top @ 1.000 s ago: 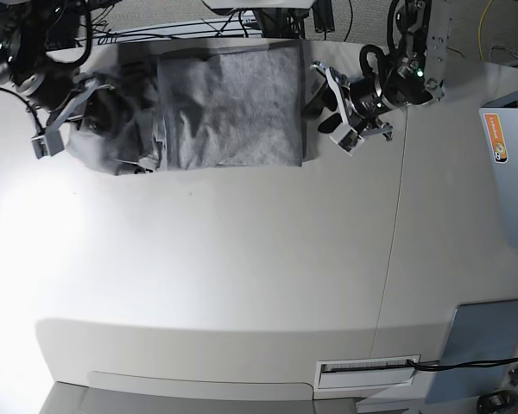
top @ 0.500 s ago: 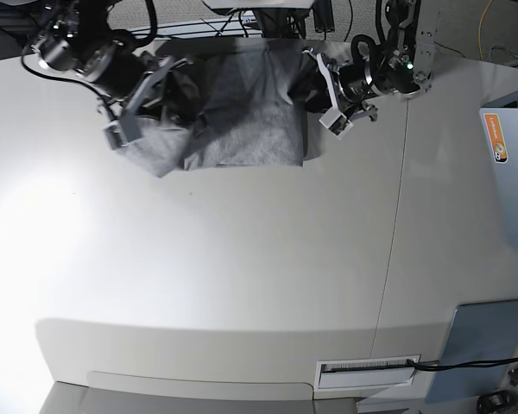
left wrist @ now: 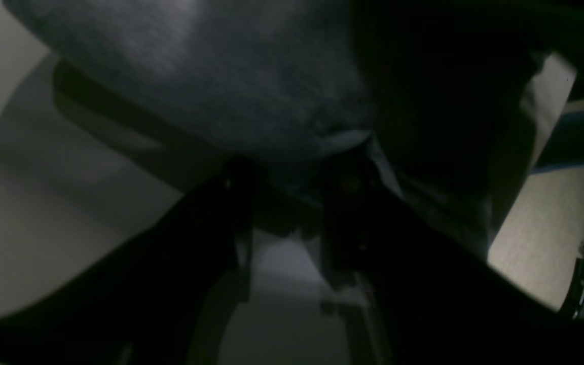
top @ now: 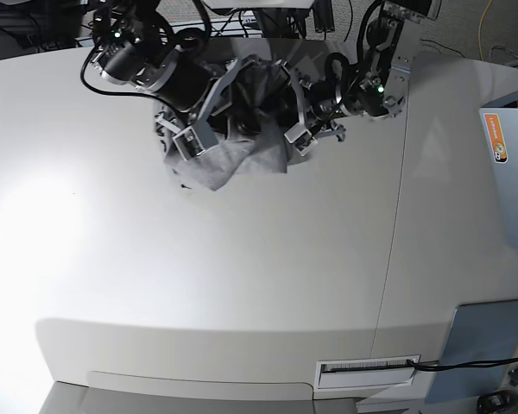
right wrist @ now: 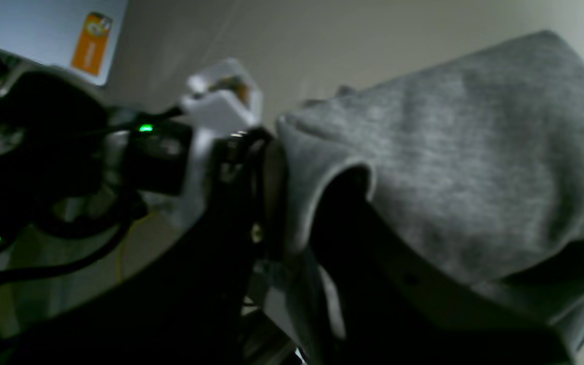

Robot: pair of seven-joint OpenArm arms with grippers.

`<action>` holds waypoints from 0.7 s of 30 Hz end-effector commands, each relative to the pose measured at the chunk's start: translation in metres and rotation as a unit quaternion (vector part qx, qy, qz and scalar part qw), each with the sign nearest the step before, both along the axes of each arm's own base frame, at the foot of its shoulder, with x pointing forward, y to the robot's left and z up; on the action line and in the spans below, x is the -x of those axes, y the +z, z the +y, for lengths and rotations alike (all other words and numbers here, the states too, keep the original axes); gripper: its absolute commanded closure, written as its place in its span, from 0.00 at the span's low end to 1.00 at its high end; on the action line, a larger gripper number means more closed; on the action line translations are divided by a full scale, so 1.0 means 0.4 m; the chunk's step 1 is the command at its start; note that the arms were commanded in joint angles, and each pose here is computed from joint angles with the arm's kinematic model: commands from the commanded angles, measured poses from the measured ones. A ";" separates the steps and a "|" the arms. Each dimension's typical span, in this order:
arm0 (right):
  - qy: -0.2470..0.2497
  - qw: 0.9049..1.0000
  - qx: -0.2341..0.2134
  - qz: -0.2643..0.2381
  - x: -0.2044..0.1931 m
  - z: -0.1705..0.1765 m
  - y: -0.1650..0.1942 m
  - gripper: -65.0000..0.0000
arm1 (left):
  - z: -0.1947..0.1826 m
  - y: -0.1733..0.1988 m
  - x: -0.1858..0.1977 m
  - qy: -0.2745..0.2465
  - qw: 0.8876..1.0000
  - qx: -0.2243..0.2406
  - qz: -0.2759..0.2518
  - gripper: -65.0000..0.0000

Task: Fold the T-shirt properly
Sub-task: 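Release the right gripper and lift it away from the bundle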

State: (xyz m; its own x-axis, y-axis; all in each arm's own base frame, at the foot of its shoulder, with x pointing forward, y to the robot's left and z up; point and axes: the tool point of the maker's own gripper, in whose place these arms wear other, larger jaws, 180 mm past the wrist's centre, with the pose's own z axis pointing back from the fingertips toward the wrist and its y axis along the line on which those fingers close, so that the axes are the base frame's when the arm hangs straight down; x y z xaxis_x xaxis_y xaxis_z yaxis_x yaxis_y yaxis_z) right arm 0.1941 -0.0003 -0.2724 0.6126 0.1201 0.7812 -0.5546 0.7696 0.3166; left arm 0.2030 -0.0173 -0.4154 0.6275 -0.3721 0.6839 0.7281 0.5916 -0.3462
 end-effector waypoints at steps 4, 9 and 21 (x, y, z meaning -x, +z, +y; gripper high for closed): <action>-0.008 0.999 -0.007 -0.037 -0.018 0.014 0.033 1.00 | -0.017 0.023 -0.018 -0.007 1.000 0.010 -0.014 0.63; -0.022 0.999 0.009 -0.039 -0.027 -0.001 0.025 1.00 | -0.021 0.030 -0.023 -0.006 1.000 0.018 -0.014 0.63; -0.008 1.000 0.021 -0.021 -0.015 0.001 -0.003 0.62 | -0.035 0.091 -0.058 -0.018 0.998 0.042 -0.037 0.63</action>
